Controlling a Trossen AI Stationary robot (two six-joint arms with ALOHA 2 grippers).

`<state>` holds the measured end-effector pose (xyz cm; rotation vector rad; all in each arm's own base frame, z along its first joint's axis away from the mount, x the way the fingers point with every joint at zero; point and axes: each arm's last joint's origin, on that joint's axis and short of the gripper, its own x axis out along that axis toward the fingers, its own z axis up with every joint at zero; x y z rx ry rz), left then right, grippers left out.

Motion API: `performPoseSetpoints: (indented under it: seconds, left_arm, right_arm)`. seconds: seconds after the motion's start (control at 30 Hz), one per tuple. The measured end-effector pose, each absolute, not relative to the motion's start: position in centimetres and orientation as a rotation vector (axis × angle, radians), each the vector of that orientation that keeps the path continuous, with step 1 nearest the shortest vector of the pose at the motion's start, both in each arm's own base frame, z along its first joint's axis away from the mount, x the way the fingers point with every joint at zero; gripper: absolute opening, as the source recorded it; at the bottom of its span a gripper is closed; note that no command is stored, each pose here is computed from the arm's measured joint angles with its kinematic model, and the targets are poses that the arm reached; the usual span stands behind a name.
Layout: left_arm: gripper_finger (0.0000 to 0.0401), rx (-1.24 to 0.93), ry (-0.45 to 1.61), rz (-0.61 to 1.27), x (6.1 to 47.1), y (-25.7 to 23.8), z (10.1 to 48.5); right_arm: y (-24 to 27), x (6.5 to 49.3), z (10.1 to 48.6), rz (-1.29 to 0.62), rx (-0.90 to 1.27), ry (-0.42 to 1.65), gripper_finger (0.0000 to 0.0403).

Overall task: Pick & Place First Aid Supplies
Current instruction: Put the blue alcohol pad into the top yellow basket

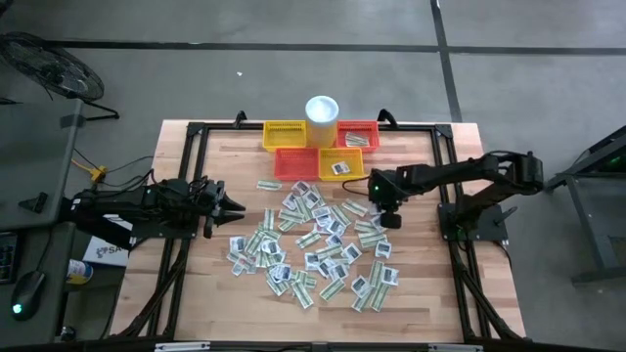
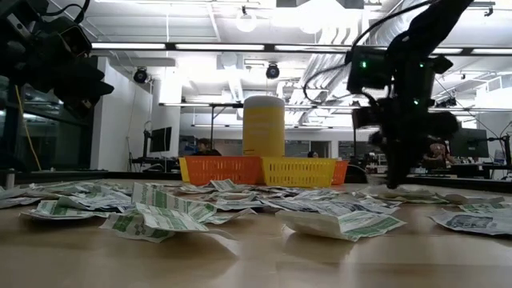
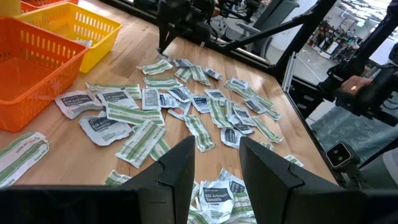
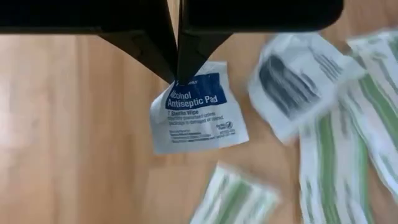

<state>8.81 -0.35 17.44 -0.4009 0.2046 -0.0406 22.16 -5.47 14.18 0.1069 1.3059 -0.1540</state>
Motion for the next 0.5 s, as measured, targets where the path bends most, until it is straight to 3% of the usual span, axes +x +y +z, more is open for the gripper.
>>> performPoseSetpoints:
  seconds: [0.5]
  left_arm:
    - [0.0127, -0.308, 0.197, -0.024, 8.8, -0.3, 17.4]
  right_arm:
    - [-5.7, 21.5, 16.5, -0.375, 0.138, 1.198, 0.0000]
